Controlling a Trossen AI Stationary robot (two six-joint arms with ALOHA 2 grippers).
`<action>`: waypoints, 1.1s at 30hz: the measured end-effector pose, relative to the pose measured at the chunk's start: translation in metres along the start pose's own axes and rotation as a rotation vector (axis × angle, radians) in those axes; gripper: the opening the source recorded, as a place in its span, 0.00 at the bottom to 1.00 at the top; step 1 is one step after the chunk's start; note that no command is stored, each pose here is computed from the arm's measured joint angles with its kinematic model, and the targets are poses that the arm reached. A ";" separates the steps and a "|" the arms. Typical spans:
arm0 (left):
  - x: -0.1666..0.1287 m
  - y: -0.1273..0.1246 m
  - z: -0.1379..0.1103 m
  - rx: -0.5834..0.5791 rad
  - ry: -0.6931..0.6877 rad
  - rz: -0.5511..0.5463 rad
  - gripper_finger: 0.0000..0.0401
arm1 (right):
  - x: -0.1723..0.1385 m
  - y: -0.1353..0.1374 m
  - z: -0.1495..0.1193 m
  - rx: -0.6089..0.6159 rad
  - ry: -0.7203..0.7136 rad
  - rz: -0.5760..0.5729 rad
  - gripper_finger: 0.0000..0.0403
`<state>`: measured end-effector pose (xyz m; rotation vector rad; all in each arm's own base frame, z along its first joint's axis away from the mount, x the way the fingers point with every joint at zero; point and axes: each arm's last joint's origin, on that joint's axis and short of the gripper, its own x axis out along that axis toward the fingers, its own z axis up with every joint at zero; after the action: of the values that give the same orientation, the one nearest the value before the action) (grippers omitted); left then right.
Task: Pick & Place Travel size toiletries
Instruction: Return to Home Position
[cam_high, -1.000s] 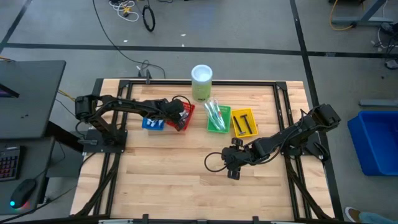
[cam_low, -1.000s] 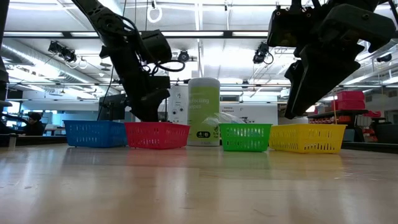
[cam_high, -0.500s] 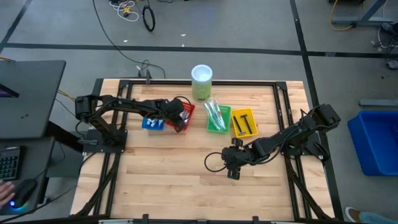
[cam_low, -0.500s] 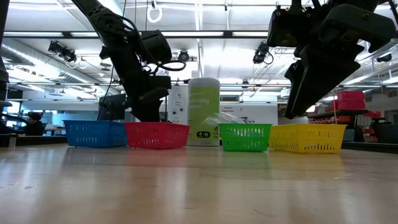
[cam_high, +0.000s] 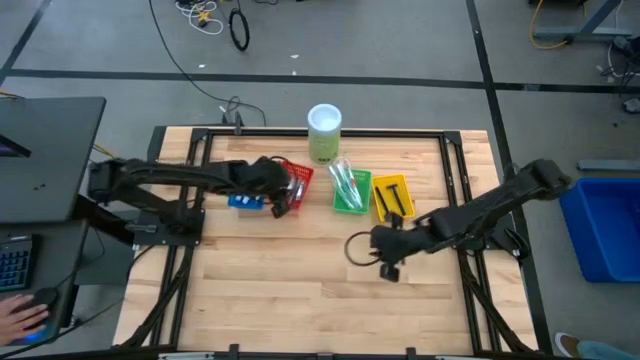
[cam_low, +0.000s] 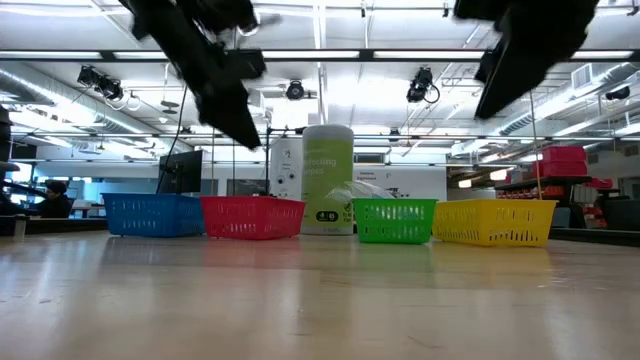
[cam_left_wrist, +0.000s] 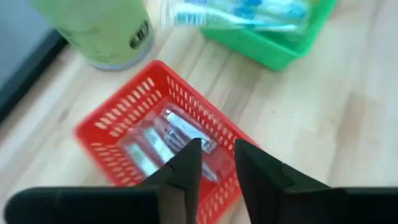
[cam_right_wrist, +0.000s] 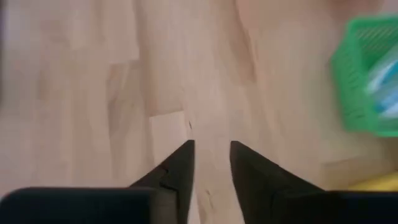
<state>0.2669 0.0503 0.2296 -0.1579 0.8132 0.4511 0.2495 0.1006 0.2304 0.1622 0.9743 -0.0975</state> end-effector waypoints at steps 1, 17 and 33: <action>-0.012 -0.001 0.000 0.015 -0.013 -0.003 0.24 | -0.011 -0.003 0.000 -0.013 -0.018 0.009 0.24; -0.151 0.028 -0.074 0.020 -0.475 -0.123 0.03 | -0.122 -0.054 -0.047 -0.421 -0.374 0.280 0.04; -0.116 0.038 -0.152 0.128 -0.816 -0.345 0.03 | -0.105 -0.095 -0.118 -0.369 -0.874 0.284 0.05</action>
<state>0.0797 -0.0004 0.2126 0.0135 0.0047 0.1063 0.0798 0.0300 0.2433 -0.0869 0.0806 0.2581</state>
